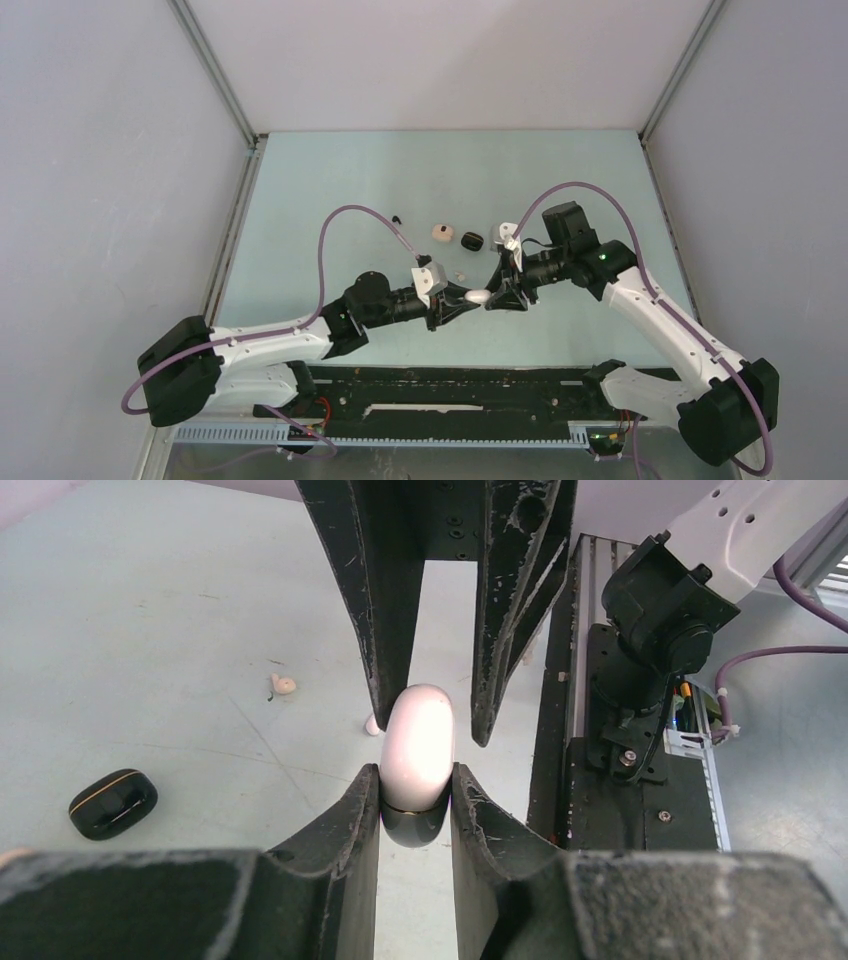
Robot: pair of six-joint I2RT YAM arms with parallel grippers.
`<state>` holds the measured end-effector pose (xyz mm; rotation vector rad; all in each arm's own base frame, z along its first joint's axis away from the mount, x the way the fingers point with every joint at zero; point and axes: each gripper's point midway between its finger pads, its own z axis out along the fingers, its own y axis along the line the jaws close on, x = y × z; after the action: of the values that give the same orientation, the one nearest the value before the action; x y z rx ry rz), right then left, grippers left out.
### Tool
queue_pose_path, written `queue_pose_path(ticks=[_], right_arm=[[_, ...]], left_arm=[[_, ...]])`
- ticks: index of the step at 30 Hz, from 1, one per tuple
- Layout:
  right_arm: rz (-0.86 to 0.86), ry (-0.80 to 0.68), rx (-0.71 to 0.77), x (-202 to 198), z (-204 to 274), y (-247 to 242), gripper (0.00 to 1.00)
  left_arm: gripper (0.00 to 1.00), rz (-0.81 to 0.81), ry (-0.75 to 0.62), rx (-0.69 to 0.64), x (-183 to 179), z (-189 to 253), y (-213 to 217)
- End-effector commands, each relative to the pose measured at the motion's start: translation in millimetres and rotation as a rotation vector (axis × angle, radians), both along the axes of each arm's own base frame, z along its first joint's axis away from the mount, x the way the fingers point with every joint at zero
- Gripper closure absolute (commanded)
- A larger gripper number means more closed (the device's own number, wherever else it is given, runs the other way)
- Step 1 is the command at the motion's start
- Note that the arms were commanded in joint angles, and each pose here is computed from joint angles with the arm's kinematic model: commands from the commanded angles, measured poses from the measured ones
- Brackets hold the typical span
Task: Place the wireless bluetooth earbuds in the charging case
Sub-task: Pick up the charging case at the center of the board, then open the charging case.
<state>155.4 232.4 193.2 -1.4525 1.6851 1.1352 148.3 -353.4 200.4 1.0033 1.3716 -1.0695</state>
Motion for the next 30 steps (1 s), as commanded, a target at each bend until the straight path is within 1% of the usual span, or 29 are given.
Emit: queue_pose_path(ticks=[1, 3, 5, 8, 9, 11, 12, 13, 15, 17, 18, 20, 24, 30], right_arm=[[0.022, -0.034, 0.033, 0, 16, 5, 0.57], [0.023, -0.026, 0.037, 0, 16, 5, 0.6], [0.032, -0.017, 0.044, -2, 16, 6, 0.67], [0.05, -0.002, 0.058, -5, 18, 8, 0.87], [0.053, 0.003, 0.059, -6, 17, 8, 0.91], [0.053, 0.003, 0.06, -5, 17, 8, 1.0], [0.051, 0.002, 0.059, -5, 17, 8, 1.0], [0.047, 0.0, 0.06, -4, 17, 7, 1.0], [0.038, -0.003, 0.067, -2, 19, 5, 1.0], [0.028, -0.005, 0.078, 1, 22, 3, 1.0], [0.024, -0.007, 0.082, 1, 23, 1, 1.0], [0.021, -0.009, 0.088, 0, 25, -1, 1.0], [0.022, -0.021, 0.098, -2, 25, -3, 1.0], [0.024, -0.024, 0.093, -2, 23, -3, 1.0]], left_arm=[[1.0, -0.016, -0.04, -0.022, -2, 10, -4], [1.0, -0.021, -0.037, -0.018, -2, 10, -5], [1.0, -0.023, -0.035, -0.014, -2, 8, -6], [0.97, -0.018, -0.036, -0.017, -2, 8, -7], [0.95, -0.015, -0.037, -0.02, -1, 8, -6], [0.88, -0.008, -0.037, -0.024, 0, 8, -6], [0.81, -0.006, -0.034, -0.025, 0, 8, -6], [0.71, 0.0, -0.028, -0.029, 1, 8, -6], [0.55, 0.014, -0.011, -0.039, 1, 7, -4], [0.46, 0.015, 0.009, -0.041, 0, 1, -2], [0.44, 0.01, 0.017, -0.044, -2, -1, -2], [0.42, -0.011, 0.038, -0.044, -6, -9, -3], [0.42, -0.064, 0.06, -0.051, -13, -15, -11], [0.48, -0.107, 0.059, -0.079, -16, -10, -20]])
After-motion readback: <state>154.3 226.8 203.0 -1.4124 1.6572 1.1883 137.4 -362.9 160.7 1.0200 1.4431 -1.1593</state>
